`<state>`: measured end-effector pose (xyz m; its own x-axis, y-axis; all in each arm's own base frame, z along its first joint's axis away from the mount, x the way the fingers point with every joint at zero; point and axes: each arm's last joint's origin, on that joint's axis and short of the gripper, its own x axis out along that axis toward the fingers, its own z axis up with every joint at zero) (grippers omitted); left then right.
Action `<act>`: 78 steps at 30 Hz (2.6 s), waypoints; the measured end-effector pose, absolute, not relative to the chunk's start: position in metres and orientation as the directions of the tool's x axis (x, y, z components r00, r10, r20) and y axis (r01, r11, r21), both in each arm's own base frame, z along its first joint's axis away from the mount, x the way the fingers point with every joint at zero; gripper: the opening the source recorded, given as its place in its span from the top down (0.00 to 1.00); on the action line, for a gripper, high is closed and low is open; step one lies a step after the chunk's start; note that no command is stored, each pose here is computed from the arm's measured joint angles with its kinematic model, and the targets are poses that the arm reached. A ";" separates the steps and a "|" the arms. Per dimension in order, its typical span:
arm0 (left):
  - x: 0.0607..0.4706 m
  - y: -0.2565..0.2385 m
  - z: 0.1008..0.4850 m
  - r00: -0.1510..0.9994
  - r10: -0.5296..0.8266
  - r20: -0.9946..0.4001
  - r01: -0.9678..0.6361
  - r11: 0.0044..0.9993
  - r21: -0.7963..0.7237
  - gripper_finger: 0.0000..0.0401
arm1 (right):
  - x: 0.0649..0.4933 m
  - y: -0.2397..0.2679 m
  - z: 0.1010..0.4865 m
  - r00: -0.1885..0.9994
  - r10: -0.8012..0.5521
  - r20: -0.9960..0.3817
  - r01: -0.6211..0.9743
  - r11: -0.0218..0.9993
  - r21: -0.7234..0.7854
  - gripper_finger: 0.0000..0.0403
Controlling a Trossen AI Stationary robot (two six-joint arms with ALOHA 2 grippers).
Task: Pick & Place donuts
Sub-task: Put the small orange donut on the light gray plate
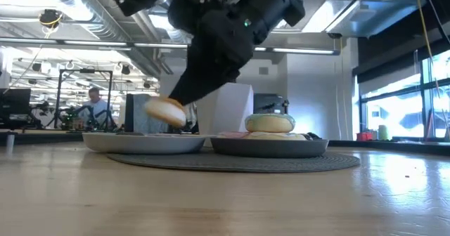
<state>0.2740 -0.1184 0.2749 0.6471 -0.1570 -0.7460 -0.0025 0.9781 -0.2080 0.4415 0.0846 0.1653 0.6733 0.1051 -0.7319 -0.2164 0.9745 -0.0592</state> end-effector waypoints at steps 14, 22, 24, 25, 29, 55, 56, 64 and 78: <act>0.255 -0.127 0.265 0.505 -0.164 -0.847 -0.101 0.964 -0.246 0.67 | 0.440 0.085 0.136 0.581 0.081 -0.810 -0.180 0.983 -0.031 0.94; 0.252 -0.133 0.266 0.505 -0.169 -0.846 -0.083 0.967 -0.242 0.67 | 0.441 0.085 0.137 0.586 0.082 -0.806 -0.180 0.983 -0.031 0.90; 0.252 -0.134 0.266 0.514 -0.150 -0.844 -0.069 0.974 -0.215 0.67 | 0.441 0.085 0.137 0.586 0.082 -0.806 -0.180 0.983 -0.031 0.86; 0.252 -0.135 0.266 0.521 -0.136 -0.842 -0.068 0.978 -0.199 0.67 | 0.441 0.085 0.137 0.586 0.082 -0.806 -0.178 0.984 -0.030 0.83; 0.251 -0.136 0.266 0.547 -0.080 -0.833 -0.078 0.986 -0.147 0.68 | 0.441 0.085 0.137 0.587 0.081 -0.805 -0.175 0.984 -0.028 0.75; 0.261 -0.115 0.198 0.734 0.058 -0.677 -0.205 0.969 -0.140 0.68 | 0.391 0.073 0.199 0.582 -0.026 -0.813 -0.031 0.998 -0.054 0.68; 0.262 -0.112 0.198 0.736 0.064 -0.674 -0.211 0.968 -0.139 0.68 | 0.384 0.071 0.205 0.595 -0.024 -0.803 -0.025 0.999 -0.049 0.68; 0.270 -0.102 0.193 0.729 0.089 -0.679 -0.247 0.959 -0.139 0.68 | 0.325 0.059 0.231 0.757 -0.109 -0.645 0.095 0.994 -0.057 0.68; 0.296 -0.087 0.152 0.656 0.018 -0.754 -0.160 0.980 -0.115 0.68 | 0.274 0.048 0.232 0.860 -0.246 -0.447 0.237 0.968 -0.077 0.68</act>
